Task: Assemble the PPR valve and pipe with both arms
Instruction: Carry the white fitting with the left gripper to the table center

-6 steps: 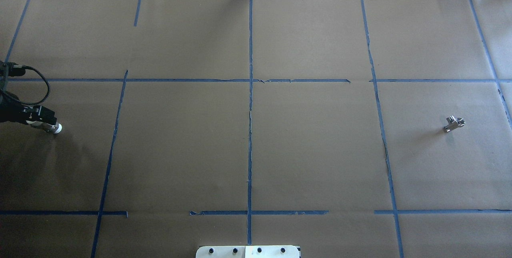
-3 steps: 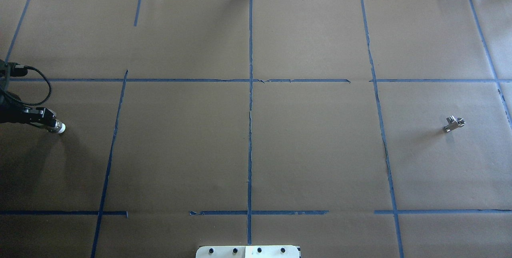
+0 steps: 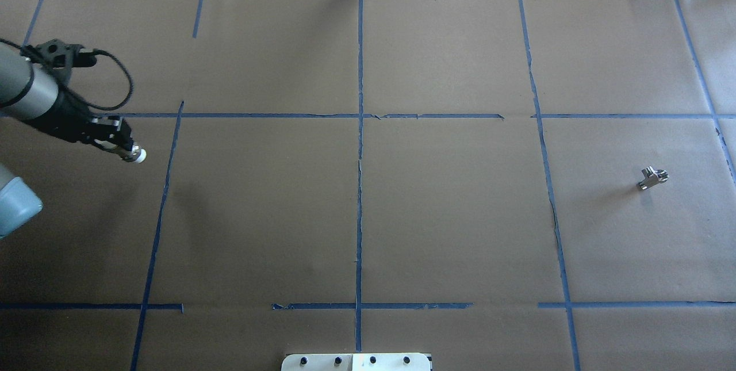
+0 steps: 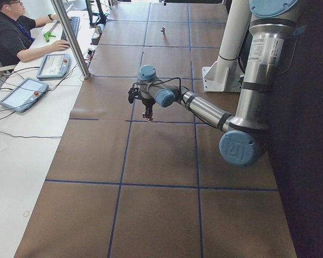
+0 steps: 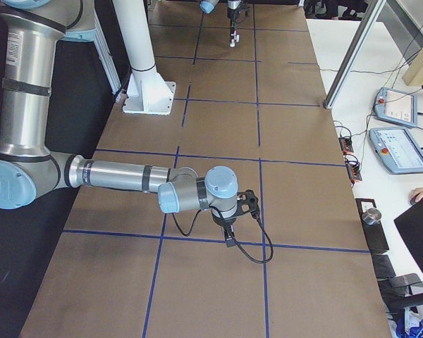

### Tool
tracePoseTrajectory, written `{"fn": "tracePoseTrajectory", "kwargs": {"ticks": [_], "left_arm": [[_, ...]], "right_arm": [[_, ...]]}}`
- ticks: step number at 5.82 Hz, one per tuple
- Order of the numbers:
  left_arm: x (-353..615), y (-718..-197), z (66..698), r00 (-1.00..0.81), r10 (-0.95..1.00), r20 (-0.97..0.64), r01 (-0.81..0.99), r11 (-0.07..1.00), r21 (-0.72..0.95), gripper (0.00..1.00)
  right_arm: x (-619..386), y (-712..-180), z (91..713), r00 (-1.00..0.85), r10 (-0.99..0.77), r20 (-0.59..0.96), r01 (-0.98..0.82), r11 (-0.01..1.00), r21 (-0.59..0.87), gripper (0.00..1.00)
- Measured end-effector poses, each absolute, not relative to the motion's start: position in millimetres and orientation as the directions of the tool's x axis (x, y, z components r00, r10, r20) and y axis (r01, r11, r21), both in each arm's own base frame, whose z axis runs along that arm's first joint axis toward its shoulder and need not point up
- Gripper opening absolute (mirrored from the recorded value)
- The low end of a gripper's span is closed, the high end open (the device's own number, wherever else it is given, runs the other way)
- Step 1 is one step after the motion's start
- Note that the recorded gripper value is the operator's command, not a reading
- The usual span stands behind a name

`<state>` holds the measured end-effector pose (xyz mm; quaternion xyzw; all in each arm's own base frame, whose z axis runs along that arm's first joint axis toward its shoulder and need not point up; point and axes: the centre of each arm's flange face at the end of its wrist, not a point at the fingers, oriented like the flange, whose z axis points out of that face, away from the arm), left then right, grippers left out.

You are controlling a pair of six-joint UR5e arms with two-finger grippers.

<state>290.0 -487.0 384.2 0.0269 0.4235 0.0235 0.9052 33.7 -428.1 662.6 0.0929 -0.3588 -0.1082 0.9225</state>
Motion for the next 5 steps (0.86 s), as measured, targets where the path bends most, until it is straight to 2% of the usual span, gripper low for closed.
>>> {"fn": "tracePoseTrajectory", "kwargs": {"ticks": [2,5], "left_arm": [[388.1,-487.3,260.0,0.681,0.136,-0.719,-0.075,0.99,0.116,0.0],[539.0,-476.8,152.3,0.709,0.11,-0.697,-0.035,0.992,0.122,0.02]], "right_arm": [[33.5,-428.1,663.0,0.72,-0.265,0.641,0.134,0.96,0.247,1.0],[33.3,-428.1,663.5,0.72,-0.263,0.642,0.133,0.96,0.244,1.0]]}}
